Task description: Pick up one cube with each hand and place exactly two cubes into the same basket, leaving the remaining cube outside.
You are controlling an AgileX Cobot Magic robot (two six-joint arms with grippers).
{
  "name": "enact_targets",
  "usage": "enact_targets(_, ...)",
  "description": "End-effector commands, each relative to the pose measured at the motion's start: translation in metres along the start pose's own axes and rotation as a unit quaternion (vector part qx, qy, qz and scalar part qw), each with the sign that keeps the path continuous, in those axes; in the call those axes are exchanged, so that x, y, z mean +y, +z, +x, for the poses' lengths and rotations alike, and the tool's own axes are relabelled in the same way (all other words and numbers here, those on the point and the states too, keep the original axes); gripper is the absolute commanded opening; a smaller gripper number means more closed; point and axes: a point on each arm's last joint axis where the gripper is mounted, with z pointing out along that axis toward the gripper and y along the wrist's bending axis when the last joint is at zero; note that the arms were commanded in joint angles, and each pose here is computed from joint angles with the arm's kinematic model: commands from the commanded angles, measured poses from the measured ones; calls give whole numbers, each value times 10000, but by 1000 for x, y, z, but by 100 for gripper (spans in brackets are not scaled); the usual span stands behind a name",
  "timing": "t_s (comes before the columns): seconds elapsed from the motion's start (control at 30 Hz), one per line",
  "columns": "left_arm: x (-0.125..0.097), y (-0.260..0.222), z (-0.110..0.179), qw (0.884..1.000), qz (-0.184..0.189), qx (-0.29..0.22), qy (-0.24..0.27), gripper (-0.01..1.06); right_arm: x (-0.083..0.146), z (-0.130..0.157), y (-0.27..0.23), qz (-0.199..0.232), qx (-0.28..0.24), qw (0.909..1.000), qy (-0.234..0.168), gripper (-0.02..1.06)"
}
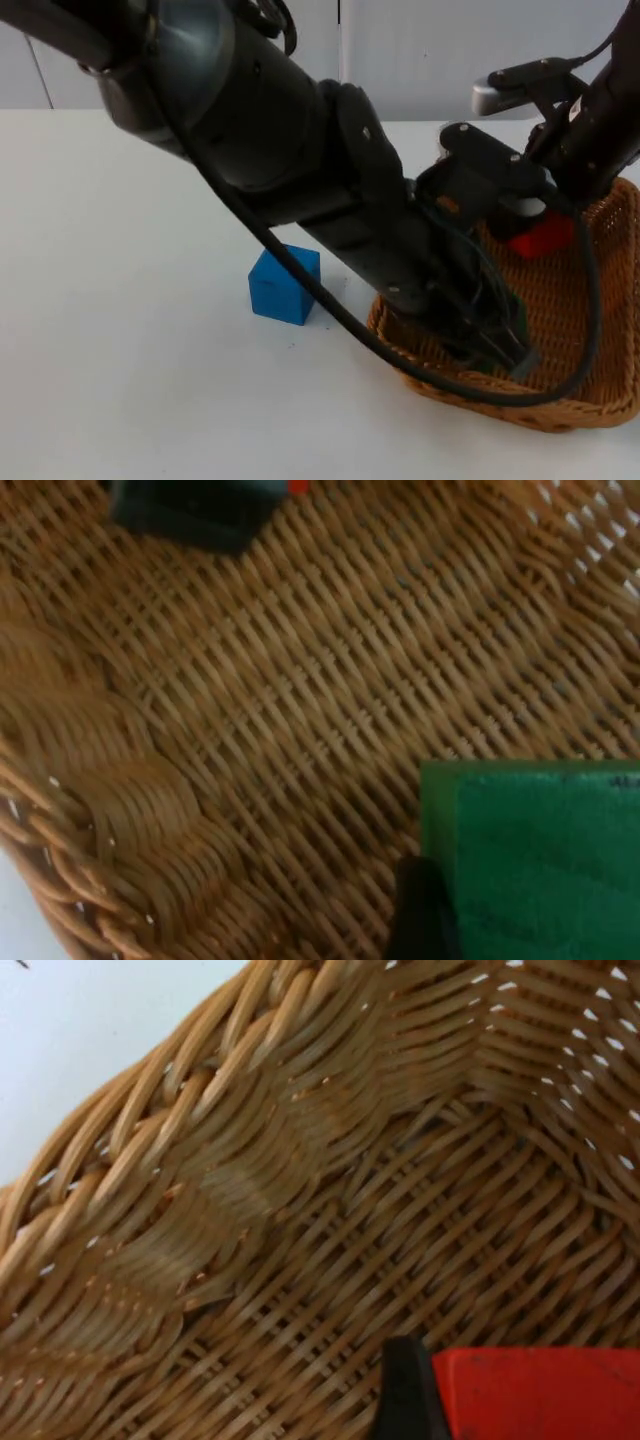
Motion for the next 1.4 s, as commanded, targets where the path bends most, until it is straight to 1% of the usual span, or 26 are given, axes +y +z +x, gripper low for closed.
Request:
enact_targets(0.0,0,0,-3,9999,-54,-93,-63,0,-1,0,-1,17,-87,9999,53,0)
enact_targets(0.13,0,0,-3,9999,-56,-91,-51,0,-1,0,-1,17,-87,9999,53,0)
enact_targets(0.17,0,0,-3,9999,-41,-79,-50,2,-1,0,-1,16,-78,10000,53,0)
enact_targets(0.23,0,0,-2,10000,-24,-65,-50,12,-1,0,-1,12,-57,10000,53,4)
enact_targets(0.27,0,0,-2,10000,-24,-65,-50,12,-1,0,-1,12,-57,10000,53,4)
enact_targets(0.33,0,0,-2,10000,-24,-65,-50,25,-1,0,-1,12,-57,10000,53,12)
enact_targets(0.37,0,0,-2,10000,-22,-64,-50,39,-1,0,-1,11,-51,10000,53,16)
enact_targets(0.4,0,0,-2,10000,-22,-64,-70,49,-1,1,-1,9,-38,10000,53,24)
enact_targets(0.43,0,0,-3,9999,-18,-68,-97,56,-1,1,-1,7,-25,10000,53,27)
enact_targets(0.47,0,0,-3,9999,-18,-68,-97,56,-1,1,-1,7,-25,10000,53,27)
enact_targets(0.5,0,0,-3,9999,-15,-72,-118,61,-1,1,-1,5,-14,10000,53,34)
enact_targets(0.53,0,0,-3,9999,-14,-86,-139,72,-1,1,-1,3,-1,10000,53,43)
enact_targets(0.6,-1,-1,-4,9998,-6,-94,-150,82,-1,0,-4,6,-31,10000,62,55)
enact_targets(0.67,-1,-2,-4,9998,-8,-109,-147,84,-1,-1,-6,8,-43,10000,63,57)
enact_targets(0.7,-1,-4,-6,9998,-10,-139,-153,87,-2,-4,-13,16,-114,9998,134,62)
enact_targets(0.77,-1,-10,-10,9997,-8,-214,-140,88,-2,-10,-28,37,-281,9995,130,65)
enact_targets(0.8,-1,-10,-10,9997,-8,-214,-140,88,-2,-10,-28,37,-281,9995,130,65)
enact_targets(0.87,-2,-19,-16,9994,-3,-335,-119,87,-3,-16,-46,55,-441,9989,127,66)
enact_targets(0.97,-6,-40,-27,9985,64,-548,-69,87,-4,-25,-82,109,-759,9970,93,66)
enact_targets(1.0,-6,-40,-27,9985,64,-548,-69,87,-4,-25,-82,109,-759,9970,93,66)
enact_targets(1.1,-11,-72,-42,9963,169,-836,92,87,-4,-34,-137,178,-1309,9912,83,66)
enact_targets(1.13,-11,-72,-42,9963,169,-836,92,87,-4,-34,-137,178,-1309,9912,83,66)
enact_targets(1.23,-16,-102,-52,9934,216,-1083,317,87,-4,-37,-186,244,-1820,9830,73,66)
enact_targets(1.27,-17,-113,-55,9920,226,-1191,342,87,-3,-36,-200,253,-1940,9806,77,66)
enact_targets(1.3,-17,-113,-55,9920,226,-1191,342,87,-3,-36,-200,253,-1940,9806,77,66)
enact_targets(1.37,-20,-137,-61,9889,265,-1400,426,87,-2,-33,-231,285,-2199,9751,70,66)
